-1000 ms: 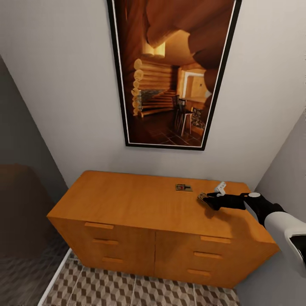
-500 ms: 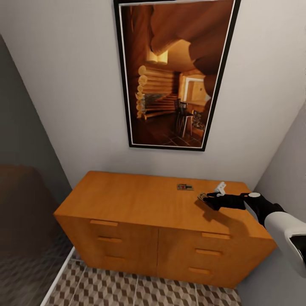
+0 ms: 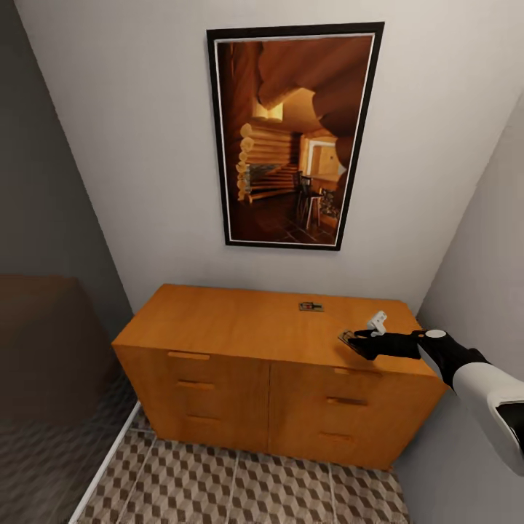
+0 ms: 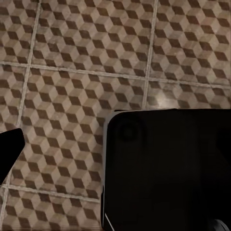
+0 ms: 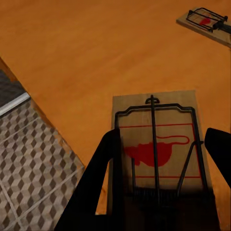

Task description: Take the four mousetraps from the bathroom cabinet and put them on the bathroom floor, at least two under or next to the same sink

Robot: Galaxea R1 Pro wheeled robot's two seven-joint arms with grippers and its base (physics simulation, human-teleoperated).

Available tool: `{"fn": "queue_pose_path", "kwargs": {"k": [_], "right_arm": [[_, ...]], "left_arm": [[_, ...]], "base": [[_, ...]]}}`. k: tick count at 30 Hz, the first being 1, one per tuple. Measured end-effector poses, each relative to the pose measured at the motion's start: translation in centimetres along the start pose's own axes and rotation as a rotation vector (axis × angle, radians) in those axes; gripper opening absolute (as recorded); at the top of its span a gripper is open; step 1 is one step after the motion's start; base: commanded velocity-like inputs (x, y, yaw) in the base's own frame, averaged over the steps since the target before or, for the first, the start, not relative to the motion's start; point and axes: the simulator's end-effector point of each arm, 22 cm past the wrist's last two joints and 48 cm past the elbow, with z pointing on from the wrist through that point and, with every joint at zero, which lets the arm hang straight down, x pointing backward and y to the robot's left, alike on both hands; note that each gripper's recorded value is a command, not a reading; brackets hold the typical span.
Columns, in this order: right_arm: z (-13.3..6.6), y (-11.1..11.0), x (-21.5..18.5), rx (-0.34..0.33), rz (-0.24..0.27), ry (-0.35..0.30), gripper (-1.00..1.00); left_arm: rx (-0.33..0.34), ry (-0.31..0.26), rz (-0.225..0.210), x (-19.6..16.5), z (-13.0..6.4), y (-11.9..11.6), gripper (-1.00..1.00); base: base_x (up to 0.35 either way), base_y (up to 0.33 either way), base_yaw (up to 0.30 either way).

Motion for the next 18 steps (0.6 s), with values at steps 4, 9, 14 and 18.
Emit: {"fn": "queue_pose_path", "kwargs": {"k": [4, 9, 14, 18], "right_arm": [[-0.23, 0.03, -0.36, 0.002, -0.004, -0.004, -1.00], [-0.52, 0.07, -0.81, 0.005, -0.009, -0.011, -1.00], [-0.64, 0.08, -0.97, 0.007, -0.012, -0.012, -1.00], [-0.68, 0.10, -1.02, 0.007, -0.012, -0.013, -1.00]], "left_arm": [[0.000, -0.007, 0.000, -0.21, 0.10, 0.00, 1.00], [0.000, -0.015, -0.001, -0.47, 0.21, -0.01, 1.00], [0.000, -0.020, -0.001, -0.59, 0.25, -0.01, 1.00], [0.000, -0.019, -0.001, -0.57, 0.25, 0.00, 1.00]], "base": [[-0.345, 0.000, 0.000], [-0.344, 0.032, 0.000], [-0.287, 0.173, 0.000], [-0.101, 0.158, 0.000]]}}
